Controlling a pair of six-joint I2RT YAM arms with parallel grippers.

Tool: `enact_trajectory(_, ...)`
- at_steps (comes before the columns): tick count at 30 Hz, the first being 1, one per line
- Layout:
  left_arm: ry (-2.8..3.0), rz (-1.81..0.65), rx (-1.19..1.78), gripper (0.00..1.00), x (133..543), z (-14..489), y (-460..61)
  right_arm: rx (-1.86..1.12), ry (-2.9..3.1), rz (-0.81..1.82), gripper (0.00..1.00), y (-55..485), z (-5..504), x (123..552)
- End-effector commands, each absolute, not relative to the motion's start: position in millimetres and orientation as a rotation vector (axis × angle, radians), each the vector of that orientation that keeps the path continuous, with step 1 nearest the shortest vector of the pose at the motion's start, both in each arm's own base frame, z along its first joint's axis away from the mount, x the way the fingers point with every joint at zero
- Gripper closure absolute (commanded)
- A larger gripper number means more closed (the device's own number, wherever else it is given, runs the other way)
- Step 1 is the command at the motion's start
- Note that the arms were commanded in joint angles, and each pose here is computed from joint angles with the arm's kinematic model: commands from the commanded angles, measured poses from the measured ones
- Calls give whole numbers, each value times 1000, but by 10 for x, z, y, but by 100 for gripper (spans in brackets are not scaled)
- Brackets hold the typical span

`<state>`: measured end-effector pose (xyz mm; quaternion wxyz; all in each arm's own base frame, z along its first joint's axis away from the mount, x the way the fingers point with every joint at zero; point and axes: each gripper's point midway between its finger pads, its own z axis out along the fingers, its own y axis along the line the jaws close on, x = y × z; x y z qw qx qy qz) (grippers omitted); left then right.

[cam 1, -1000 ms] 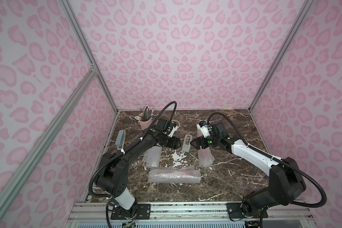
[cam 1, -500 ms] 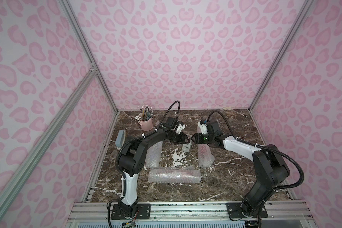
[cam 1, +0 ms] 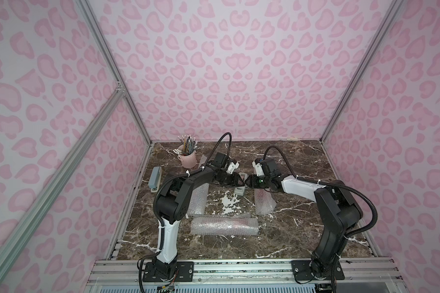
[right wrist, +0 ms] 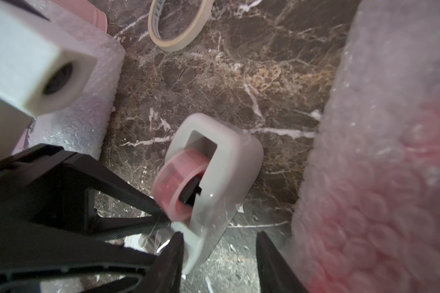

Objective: Wrap wine bottles in bubble wrap
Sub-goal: Tear off the tape using the Tape Cutter.

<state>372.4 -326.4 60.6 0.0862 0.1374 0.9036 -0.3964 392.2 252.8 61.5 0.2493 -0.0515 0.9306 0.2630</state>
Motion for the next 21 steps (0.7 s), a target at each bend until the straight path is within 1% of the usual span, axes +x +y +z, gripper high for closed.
enact_trajectory(1, 2724, -1174, 398, 60, 3702, 507, -3263, -135, 2533, 681, 52, 2518, 567, 3963)
enact_trajectory(3, 2731, -1181, 396, 63, 3703, 477, -3272, -138, 2541, 669, 53, 2521, 526, 3965)
enact_trajectory(6, 2742, -1177, 397, 64, 3692, 434, -3265, -138, 2549, 656, 57, 2515, 489, 3968)
enact_trajectory(7, 2747, -1174, 397, 69, 3684, 420, -3259, -135, 2551, 646, 57, 2506, 483, 3969)
enact_trajectory(9, 2753, -1172, 400, 72, 3671, 404, -3248, -134, 2556, 627, 58, 2489, 458, 3976)
enact_trajectory(16, 2758, -1172, 408, 77, 3669, 427, -3211, -135, 2580, 610, 62, 2485, 341, 3969)
enact_trajectory(21, 2747, -1205, 423, 91, 3663, 479, -3237, -140, 2586, 577, 63, 2471, 325, 3978)
